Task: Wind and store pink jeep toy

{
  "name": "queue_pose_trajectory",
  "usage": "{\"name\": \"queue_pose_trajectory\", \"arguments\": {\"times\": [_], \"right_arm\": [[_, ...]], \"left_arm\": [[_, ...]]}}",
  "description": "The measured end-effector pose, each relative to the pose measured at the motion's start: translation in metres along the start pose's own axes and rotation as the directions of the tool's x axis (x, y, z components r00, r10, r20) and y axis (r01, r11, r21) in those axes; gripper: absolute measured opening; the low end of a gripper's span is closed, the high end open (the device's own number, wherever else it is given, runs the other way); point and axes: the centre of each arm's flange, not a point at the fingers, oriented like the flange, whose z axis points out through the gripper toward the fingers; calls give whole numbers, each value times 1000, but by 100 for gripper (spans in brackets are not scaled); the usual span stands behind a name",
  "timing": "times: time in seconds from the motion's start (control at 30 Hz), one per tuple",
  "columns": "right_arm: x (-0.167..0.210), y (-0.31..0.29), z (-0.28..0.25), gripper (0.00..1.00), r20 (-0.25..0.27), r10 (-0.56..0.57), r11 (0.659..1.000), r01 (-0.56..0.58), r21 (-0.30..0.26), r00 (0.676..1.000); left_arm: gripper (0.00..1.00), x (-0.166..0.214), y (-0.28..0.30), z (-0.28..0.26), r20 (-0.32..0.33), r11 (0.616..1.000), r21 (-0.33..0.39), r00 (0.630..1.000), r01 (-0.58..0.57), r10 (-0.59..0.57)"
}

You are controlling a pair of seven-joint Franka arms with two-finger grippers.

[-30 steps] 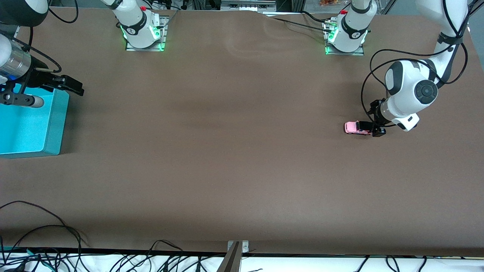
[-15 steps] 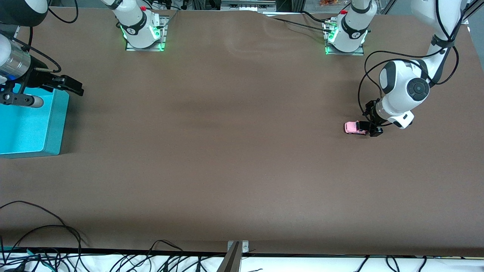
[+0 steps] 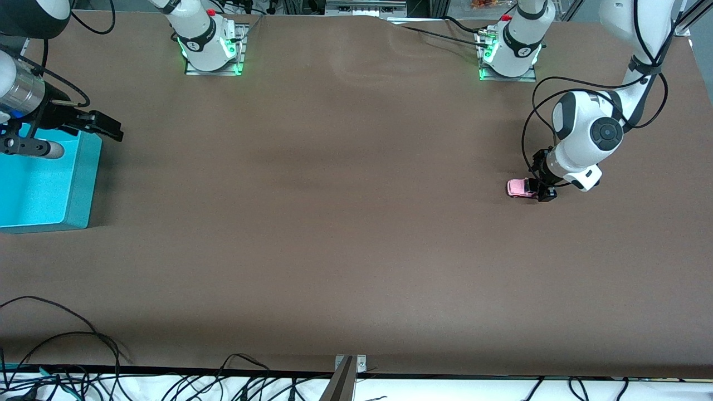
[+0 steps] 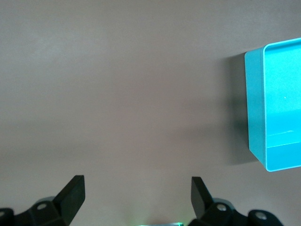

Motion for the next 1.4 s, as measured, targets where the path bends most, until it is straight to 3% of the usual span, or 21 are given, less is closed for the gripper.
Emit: {"name": "queue_pose_trajectory", "arguments": {"times": [0.17, 0.27, 0.3, 0.33, 1.1, 1.4], "right_arm": [[0, 0, -1, 100, -1, 0, 1000, 0, 0, 1000], [0, 0, -1, 100, -1, 0, 1000, 0, 0, 1000], [0, 0, -1, 100, -1, 0, 1000, 0, 0, 1000], [0, 0, -1, 100, -1, 0, 1000, 0, 0, 1000], [1, 0, -4, 100, -4, 0, 1000, 0, 0, 1000], [1, 0, -3, 100, -3, 1, 1000, -1, 0, 1000]], "left_arm": [[67, 0, 1, -1, 0, 1000, -6, 1000, 1, -1], [65, 0, 1, -1, 0, 1000, -7, 1000, 2, -2], [61, 0, 1, -1, 0, 1000, -7, 1000, 2, -2], [52, 0, 1, -1, 0, 1000, -8, 1000, 2, -2], [51, 4, 1, 0, 0, 1000, -13, 1000, 15, -15], [51, 38, 1, 0, -3, 1000, -21, 1000, 20, -20]]}}
